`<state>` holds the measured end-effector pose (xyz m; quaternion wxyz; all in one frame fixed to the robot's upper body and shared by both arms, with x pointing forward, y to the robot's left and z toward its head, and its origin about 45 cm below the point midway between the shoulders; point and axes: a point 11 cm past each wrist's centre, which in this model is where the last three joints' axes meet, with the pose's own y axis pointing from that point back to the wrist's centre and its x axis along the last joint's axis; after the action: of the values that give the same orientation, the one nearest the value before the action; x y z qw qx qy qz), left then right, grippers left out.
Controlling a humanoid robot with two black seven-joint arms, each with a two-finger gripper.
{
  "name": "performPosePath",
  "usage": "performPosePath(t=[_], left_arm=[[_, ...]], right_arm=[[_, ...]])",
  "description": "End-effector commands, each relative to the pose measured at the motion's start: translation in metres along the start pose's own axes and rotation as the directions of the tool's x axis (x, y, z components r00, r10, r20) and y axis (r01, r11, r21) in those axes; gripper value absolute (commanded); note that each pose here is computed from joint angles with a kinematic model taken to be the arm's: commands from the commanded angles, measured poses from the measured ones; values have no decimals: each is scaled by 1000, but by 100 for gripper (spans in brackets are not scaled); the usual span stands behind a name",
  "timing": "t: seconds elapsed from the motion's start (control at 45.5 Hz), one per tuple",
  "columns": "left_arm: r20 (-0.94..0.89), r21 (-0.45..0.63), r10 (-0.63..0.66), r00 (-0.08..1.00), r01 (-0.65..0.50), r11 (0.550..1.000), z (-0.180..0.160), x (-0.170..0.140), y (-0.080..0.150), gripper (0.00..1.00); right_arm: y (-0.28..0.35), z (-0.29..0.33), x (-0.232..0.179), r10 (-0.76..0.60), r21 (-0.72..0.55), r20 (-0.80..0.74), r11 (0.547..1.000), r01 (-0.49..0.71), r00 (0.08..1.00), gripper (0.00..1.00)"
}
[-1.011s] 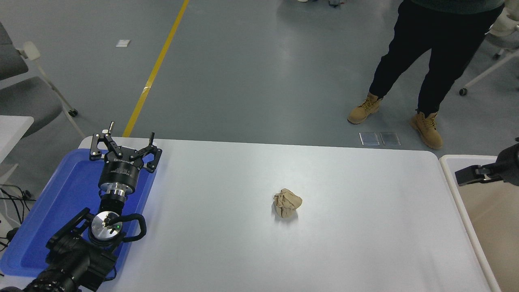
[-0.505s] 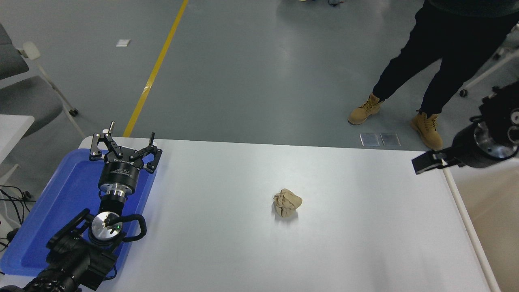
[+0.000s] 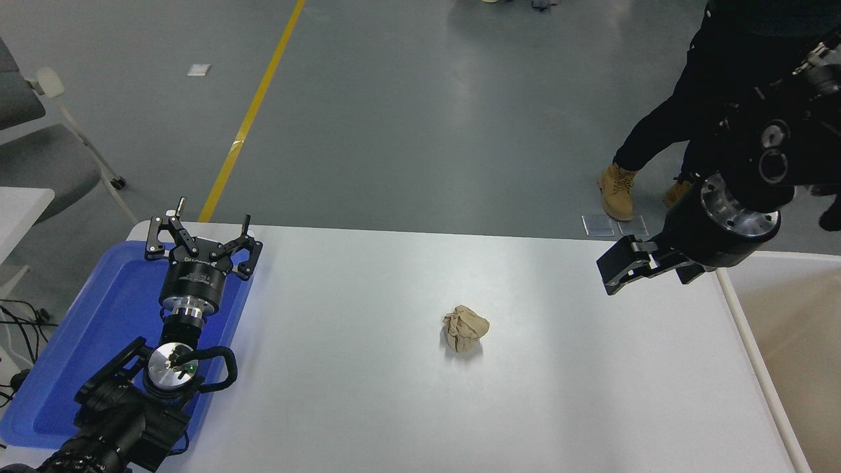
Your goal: Pick up foil plate and place in dustbin
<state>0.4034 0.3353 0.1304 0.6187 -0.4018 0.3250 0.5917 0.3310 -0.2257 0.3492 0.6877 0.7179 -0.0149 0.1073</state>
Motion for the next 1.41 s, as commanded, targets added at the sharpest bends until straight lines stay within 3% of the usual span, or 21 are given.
performPosePath(t=[0.0, 0.33, 1.055, 1.385], left_arm=[[0, 0, 0, 1000, 0, 1000, 0, 0, 0, 100], [0, 2, -2, 1000, 2, 1000, 0, -1, 0, 100], [1, 3, -1, 1000, 1, 1000, 0, 0, 0, 100], [0, 0, 1, 1000, -1, 1000, 0, 0, 0, 100]], right_arm=[[-7, -44, 6, -16, 34, 35, 999, 15, 999, 100], [-24, -41, 36, 70, -61, 3, 996, -69, 998, 100], [21, -18, 3, -42, -91, 134, 994, 54, 990, 100], [35, -11, -1, -44, -68, 169, 996, 56, 985, 100]])
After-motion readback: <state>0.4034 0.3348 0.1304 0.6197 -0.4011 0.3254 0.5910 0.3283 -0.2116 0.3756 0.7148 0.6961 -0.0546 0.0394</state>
